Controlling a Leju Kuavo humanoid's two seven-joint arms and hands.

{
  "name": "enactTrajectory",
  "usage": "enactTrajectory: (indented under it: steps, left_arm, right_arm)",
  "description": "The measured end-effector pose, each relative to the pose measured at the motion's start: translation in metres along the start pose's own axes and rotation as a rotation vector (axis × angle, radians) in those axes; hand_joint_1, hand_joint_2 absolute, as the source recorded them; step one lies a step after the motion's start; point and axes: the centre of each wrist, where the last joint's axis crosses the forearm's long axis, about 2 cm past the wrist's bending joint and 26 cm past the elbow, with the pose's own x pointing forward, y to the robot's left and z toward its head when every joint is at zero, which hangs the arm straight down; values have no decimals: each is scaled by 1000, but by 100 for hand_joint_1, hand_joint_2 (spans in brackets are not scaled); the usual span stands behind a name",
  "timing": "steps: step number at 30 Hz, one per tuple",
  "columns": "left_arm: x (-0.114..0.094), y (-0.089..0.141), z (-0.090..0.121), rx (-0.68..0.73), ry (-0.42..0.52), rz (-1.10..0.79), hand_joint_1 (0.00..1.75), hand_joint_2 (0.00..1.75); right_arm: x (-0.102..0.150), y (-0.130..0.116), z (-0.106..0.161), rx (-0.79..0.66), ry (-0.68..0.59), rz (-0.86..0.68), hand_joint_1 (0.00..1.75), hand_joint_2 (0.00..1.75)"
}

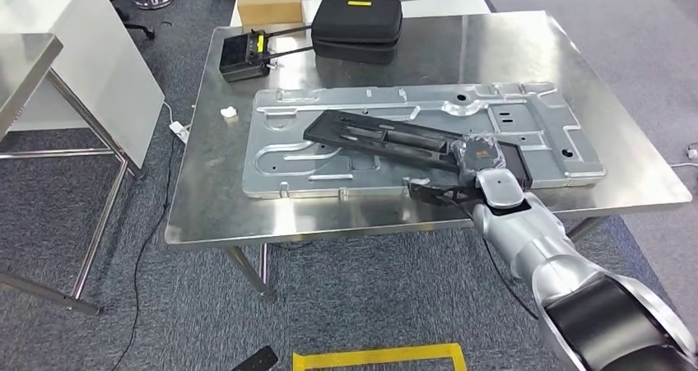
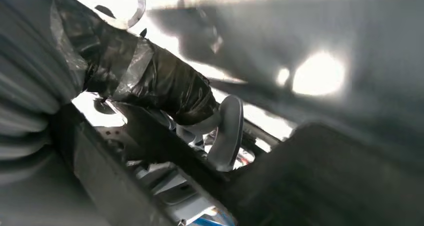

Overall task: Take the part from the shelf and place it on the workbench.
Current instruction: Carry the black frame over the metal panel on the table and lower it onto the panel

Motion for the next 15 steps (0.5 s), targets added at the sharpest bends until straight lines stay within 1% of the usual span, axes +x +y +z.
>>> enactTrajectory:
  steps: [3, 8, 12, 15]
  left_arm:
    - [0, 0, 0, -4, -6, -4, 0, 175]
    - [-2, -3, 1, -15, -8, 3, 0, 175]
    - [-2, -4, 1, -19, -13, 15, 0, 0]
    - [-2, -3, 1, -10, -6, 2, 0, 0]
  right_arm:
    - [7, -1, -1, -3, -32, 13, 0, 0]
    - [12, 0, -2, -3, -53, 8, 0, 0]
    - [13, 0, -1, -3, -53, 2, 0, 0]
    - [13, 0, -2, -8, -52, -2, 0, 0]
